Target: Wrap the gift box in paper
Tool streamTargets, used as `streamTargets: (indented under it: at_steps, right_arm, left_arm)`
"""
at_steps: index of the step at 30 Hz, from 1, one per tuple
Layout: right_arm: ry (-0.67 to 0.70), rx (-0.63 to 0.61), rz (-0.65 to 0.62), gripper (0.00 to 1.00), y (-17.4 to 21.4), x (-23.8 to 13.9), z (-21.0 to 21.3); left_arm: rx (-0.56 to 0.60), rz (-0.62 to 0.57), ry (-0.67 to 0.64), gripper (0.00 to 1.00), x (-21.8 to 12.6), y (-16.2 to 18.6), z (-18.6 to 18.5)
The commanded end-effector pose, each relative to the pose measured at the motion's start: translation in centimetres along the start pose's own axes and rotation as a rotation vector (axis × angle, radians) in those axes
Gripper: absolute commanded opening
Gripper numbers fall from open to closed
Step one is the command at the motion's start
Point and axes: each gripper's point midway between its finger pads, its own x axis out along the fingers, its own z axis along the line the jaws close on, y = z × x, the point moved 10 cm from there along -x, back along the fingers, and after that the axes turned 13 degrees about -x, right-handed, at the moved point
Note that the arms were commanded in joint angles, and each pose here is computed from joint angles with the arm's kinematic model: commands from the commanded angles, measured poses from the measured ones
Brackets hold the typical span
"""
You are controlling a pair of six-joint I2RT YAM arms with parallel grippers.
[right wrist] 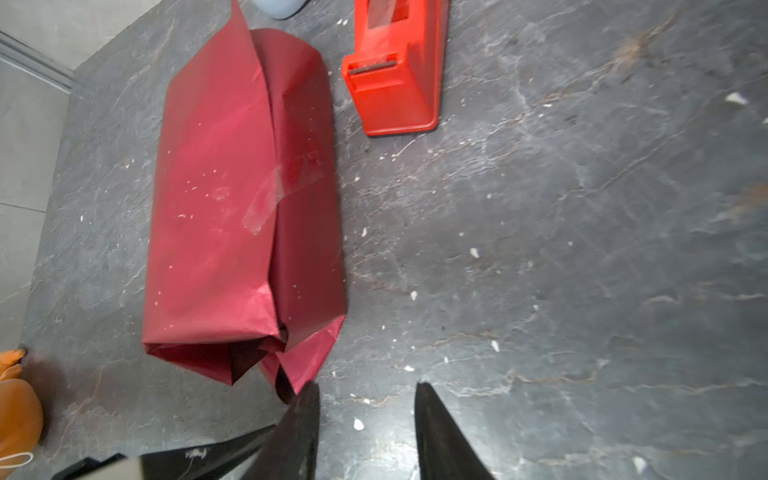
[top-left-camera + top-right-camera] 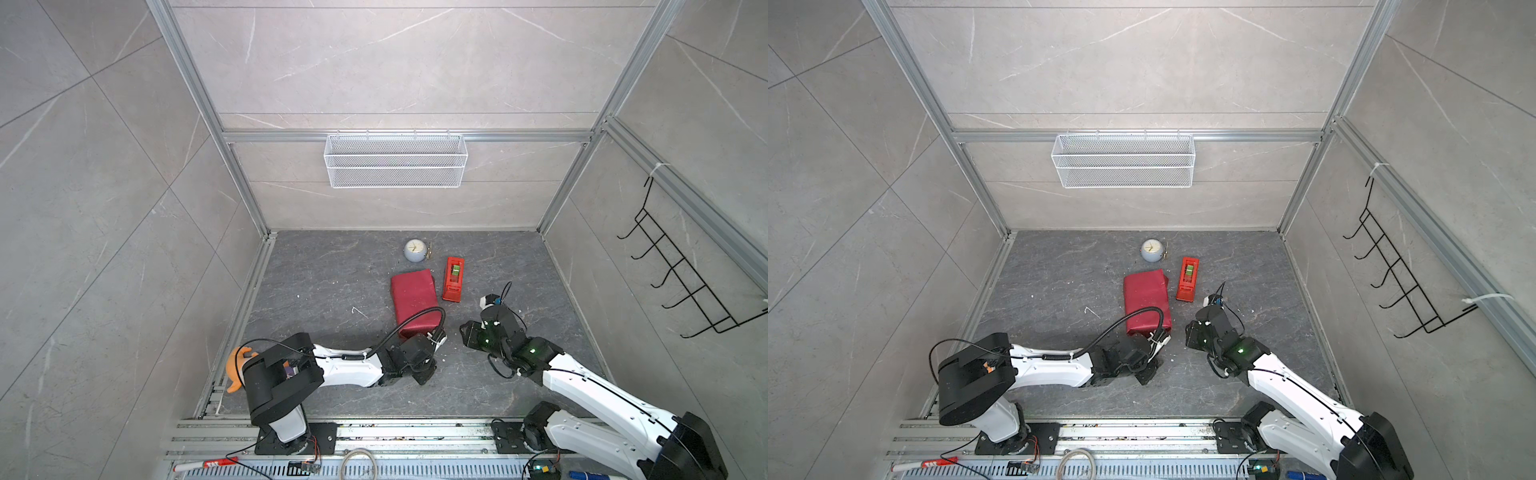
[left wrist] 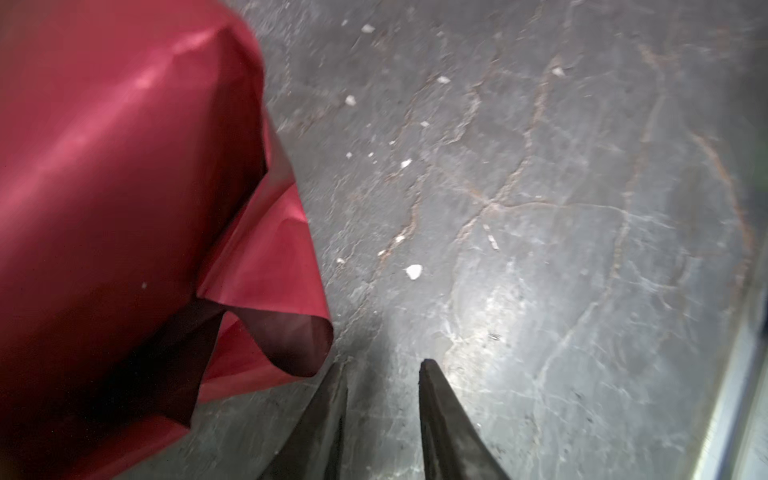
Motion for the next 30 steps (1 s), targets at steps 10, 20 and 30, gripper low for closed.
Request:
streamTargets:
  at_steps: [10, 20, 30]
  right_arm:
    - [-0.039, -0.012, 0.027, 0.40, 0.0, -0.2, -0.1]
    - [-0.055, -0.007, 0.017, 0.39, -0.2, -0.5, -0.1]
    - [-0.062, -0.007, 0.023, 0.39, 0.0, -0.6, -0.1]
  left_arm:
    - [-0.076, 0.015, -0.109, 0.29, 1.6, -1.2, 0.1]
    - [-0.083, 0.025, -0.172, 0.24, 2.6, -1.9, 0.2]
    - [-0.088, 0.020, -0.192, 0.19, 3.0, -2.3, 0.3]
